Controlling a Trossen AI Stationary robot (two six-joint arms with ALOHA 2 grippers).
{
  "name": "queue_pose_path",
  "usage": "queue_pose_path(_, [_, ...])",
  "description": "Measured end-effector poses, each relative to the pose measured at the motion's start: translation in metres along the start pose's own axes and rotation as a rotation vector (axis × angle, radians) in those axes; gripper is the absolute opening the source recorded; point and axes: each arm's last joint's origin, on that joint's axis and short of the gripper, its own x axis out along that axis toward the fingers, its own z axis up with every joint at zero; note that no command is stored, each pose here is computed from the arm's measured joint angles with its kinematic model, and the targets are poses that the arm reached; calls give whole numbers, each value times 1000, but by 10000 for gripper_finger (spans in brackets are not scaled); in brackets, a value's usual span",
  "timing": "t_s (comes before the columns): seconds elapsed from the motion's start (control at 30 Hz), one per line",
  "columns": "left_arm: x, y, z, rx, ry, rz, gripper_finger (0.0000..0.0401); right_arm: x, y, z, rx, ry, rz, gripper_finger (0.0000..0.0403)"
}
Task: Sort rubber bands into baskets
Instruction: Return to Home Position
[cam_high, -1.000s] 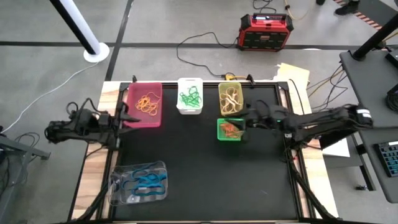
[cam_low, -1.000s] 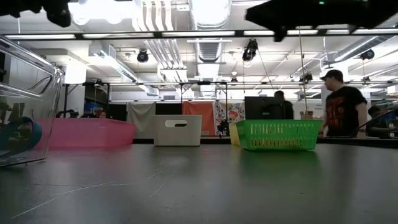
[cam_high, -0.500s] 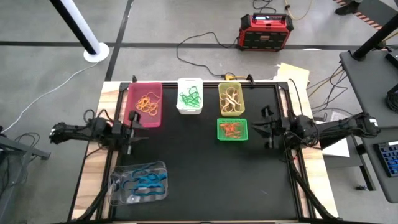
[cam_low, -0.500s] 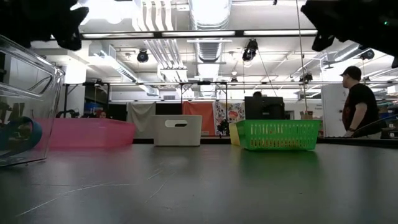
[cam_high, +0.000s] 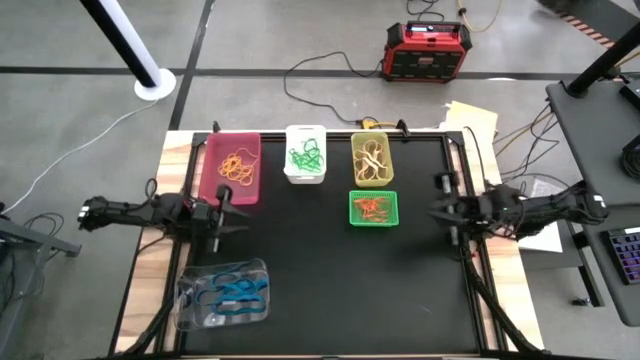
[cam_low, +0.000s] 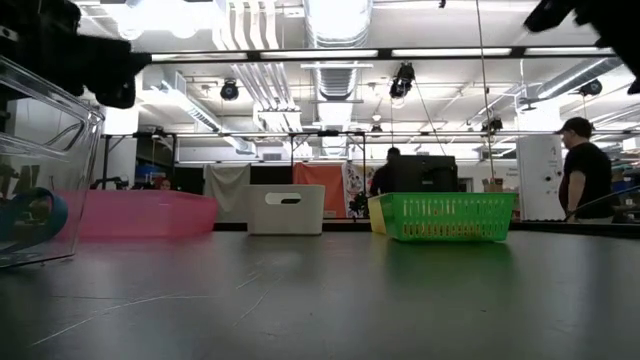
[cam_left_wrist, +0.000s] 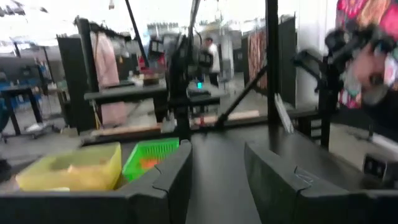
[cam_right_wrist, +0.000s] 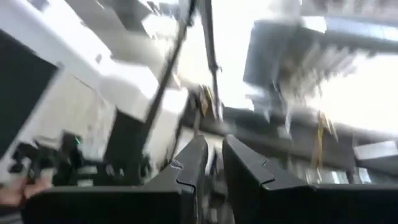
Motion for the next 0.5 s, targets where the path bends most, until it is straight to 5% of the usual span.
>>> queue_pose_path(0.23, [0, -1, -11, 4, 116, -10, 129, -9, 3, 11, -39, -33, 61, 27])
queue_pose_path(0.5, [0, -1, -9, 8, 91, -8, 129, -22, 7, 25, 10, -97, 122, 16])
